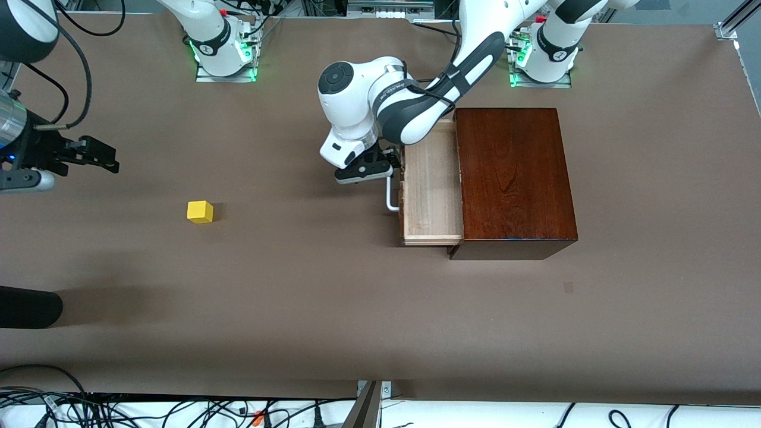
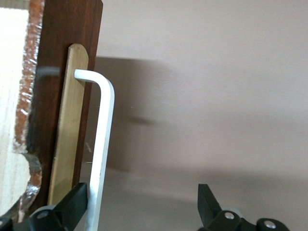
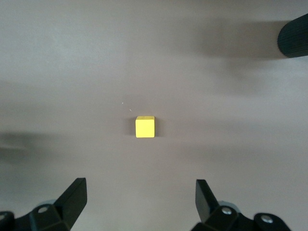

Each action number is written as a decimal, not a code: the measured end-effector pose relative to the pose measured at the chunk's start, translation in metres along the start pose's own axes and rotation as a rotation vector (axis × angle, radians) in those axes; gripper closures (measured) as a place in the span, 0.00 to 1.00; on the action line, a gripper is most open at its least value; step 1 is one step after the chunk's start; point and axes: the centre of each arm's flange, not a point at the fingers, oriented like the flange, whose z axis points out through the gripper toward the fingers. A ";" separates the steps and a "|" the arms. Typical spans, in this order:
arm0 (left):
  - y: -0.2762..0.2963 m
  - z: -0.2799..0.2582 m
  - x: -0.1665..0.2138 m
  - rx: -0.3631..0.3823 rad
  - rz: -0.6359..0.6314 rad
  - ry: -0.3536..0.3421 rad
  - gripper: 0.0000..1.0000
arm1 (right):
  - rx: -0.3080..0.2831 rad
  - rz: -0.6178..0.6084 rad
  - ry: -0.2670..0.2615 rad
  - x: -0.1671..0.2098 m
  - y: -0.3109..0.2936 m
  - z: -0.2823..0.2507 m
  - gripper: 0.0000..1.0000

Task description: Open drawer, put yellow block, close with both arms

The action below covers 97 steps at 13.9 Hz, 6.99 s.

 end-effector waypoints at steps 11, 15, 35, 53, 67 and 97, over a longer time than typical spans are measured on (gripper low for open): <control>-0.134 -0.167 0.127 -0.103 -0.092 -0.113 0.00 | -0.004 -0.022 -0.136 0.033 -0.011 0.092 0.00; -0.255 -0.205 0.187 -0.130 -0.057 -0.153 0.00 | -0.004 -0.022 -0.129 0.033 -0.011 0.130 0.00; -0.544 -0.228 0.210 -0.174 0.080 -0.140 0.00 | -0.005 -0.026 0.005 -0.006 -0.014 0.333 0.00; -0.556 -0.227 0.211 -0.162 0.154 -0.134 0.00 | 0.010 -0.090 -0.007 -0.004 -0.033 0.331 0.45; -0.553 -0.225 0.207 -0.128 0.171 -0.156 0.00 | -0.067 -0.815 0.031 -0.037 -0.462 0.106 0.45; -0.552 -0.224 0.208 -0.128 0.172 -0.160 0.00 | -0.204 -1.456 0.129 -0.080 -0.623 0.222 0.45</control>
